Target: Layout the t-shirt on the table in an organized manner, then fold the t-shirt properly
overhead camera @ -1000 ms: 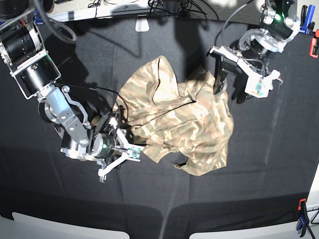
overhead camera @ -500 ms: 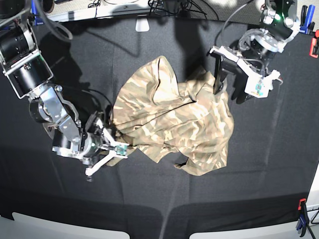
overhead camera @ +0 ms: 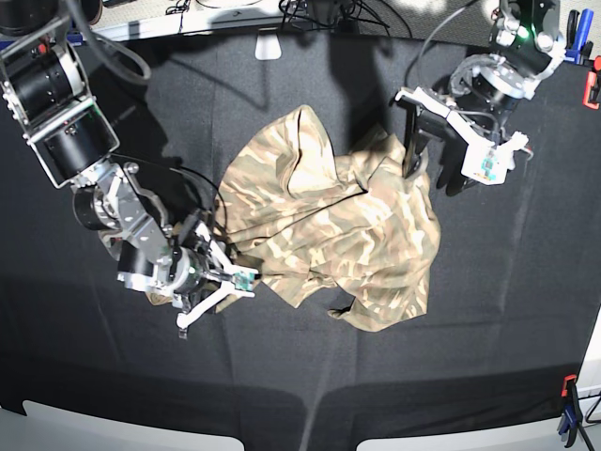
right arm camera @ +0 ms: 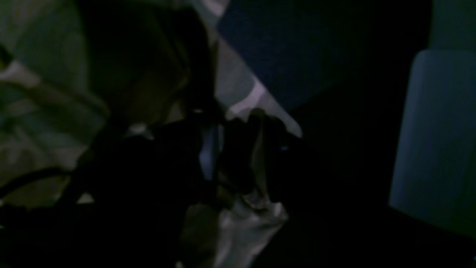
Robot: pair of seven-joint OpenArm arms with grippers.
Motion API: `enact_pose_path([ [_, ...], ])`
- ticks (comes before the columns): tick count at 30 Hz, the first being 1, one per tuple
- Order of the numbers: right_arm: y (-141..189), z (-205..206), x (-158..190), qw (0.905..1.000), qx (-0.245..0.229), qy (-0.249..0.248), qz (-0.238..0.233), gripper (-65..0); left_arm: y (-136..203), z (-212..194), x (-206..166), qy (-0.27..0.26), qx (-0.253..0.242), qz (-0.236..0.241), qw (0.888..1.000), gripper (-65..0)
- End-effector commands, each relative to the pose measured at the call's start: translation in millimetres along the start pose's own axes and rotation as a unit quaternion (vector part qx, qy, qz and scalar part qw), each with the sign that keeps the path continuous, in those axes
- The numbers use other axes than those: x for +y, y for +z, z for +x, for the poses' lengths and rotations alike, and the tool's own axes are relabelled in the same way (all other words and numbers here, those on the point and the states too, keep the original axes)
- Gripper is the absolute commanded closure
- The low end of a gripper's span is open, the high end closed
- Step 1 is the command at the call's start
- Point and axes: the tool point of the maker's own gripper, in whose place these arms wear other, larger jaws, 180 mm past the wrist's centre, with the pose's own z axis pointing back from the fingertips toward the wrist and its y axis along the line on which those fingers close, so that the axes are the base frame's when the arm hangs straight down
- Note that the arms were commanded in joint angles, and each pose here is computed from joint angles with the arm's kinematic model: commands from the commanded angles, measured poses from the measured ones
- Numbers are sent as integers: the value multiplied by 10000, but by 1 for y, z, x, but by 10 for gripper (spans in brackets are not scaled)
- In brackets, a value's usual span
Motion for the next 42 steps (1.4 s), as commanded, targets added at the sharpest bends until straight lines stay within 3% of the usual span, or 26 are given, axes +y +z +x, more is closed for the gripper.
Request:
enact_pose_path([
  [1,9,1,-34,9991,4,-11,-433,-156,2,13,-1,-33,-246,-30,9997,-335],
  [6,10,-1,-44,9981,77,-47,-606,-101,2,13,-2,-32,-245,-30,9997,-335],
  [9,10,-1,-44,9981,87,-56,-603,0,2,13,-2,-32,-245,-30,9997,-335],
  [11,10,-4,-43,9982,150,-150,-568,0,2,13,-2,-30,-247,-30,9997,-335],
  [15,12,-25,-35,9949,742,-563,-400,0,2,13,-1,-34,-248,-30,9997,-335],
  [18,17,-47,-37,9866,1272,-888,-512,0,2,13,-1,-37,-260,-29,9996,-335],
  [24,37,-93,-51,9751,1770,-1003,-883,0,2,16,1,-202,-318,44,9993,-335],
  [30,74,-152,-62,9577,2390,-1032,-1224,0,0,21,2,-228,-389,50,9990,-335],
  [33,95,-173,-63,9521,2485,-1300,-1217,0,-4,30,4,-262,-522,52,9983,-335],
  [37,130,-203,-81,9375,2749,-1402,-1610,0,-8,40,6,-290,-644,49,9975,-335],
  [39,146,-216,-89,9306,2895,-1376,-1770,0,-10,34,2,-127,-448,-103,9989,-335],
  [42,157,-227,-93,9260,3027,-1336,-1815,0,-7,8,-27,-158,253,-884,9956,-335],
])
